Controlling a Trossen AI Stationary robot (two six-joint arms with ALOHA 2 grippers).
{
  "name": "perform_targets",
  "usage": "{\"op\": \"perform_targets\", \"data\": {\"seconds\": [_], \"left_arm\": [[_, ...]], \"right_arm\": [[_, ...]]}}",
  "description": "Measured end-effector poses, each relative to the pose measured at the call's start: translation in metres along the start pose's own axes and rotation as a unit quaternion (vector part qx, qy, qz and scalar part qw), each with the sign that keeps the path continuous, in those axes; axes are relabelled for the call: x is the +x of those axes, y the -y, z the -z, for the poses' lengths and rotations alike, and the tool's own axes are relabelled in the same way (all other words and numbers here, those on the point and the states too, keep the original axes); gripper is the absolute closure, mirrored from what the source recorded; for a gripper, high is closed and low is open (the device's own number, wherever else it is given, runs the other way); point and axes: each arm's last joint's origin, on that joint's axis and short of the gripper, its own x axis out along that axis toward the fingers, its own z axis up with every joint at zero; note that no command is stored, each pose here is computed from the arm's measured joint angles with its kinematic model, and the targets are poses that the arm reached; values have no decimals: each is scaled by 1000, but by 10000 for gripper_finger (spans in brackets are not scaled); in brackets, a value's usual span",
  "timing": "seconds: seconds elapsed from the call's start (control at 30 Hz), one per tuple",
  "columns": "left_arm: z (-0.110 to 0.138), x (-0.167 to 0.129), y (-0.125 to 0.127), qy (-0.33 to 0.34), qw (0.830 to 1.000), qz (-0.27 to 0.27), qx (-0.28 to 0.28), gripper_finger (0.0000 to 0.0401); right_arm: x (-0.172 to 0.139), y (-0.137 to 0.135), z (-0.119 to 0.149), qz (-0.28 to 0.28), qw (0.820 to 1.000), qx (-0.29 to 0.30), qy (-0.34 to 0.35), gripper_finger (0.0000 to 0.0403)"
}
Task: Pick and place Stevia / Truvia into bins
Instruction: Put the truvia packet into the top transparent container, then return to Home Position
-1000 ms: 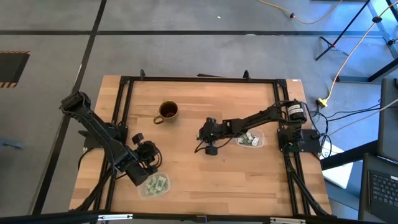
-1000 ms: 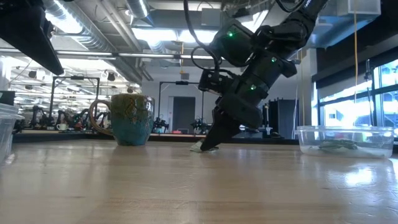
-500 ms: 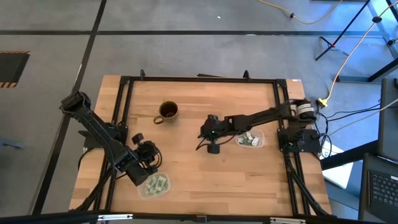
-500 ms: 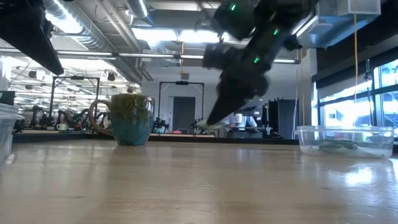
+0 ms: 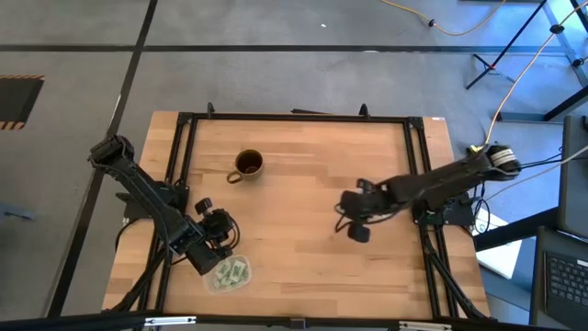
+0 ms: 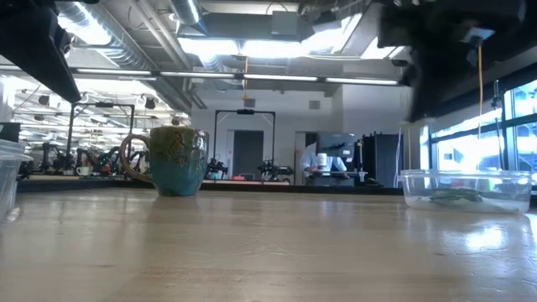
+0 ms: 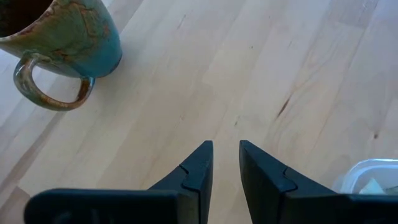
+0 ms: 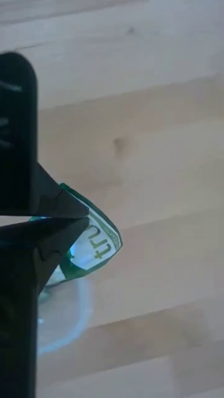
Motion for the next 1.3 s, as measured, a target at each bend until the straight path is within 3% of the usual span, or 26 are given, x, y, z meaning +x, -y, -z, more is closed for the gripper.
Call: {"op": "perform_targets", "data": {"seconds": [0.27, 0.47, 0.8, 1.1, 1.3], "left_arm": [[0, 0, 0, 3, 1000, -1, 0, 329], [0, 0, 0, 7, 1000, -3, 0, 329], [-3, 0, 0, 47, 999, -13, -4, 329], [-14, 3, -4, 41, 999, -18, -20, 329], [-21, 7, -6, 41, 999, -22, 12, 328]], "right_arm": [[16, 16, 54, 45, 995, 85, -40, 397], [32, 24, 75, 70, 992, 82, -69, 397], [33, 27, 76, 105, 989, 89, -48, 386], [32, 36, 72, 121, 985, 107, -55, 291], [1, 33, 54, 125, 985, 113, -35, 255]]}}
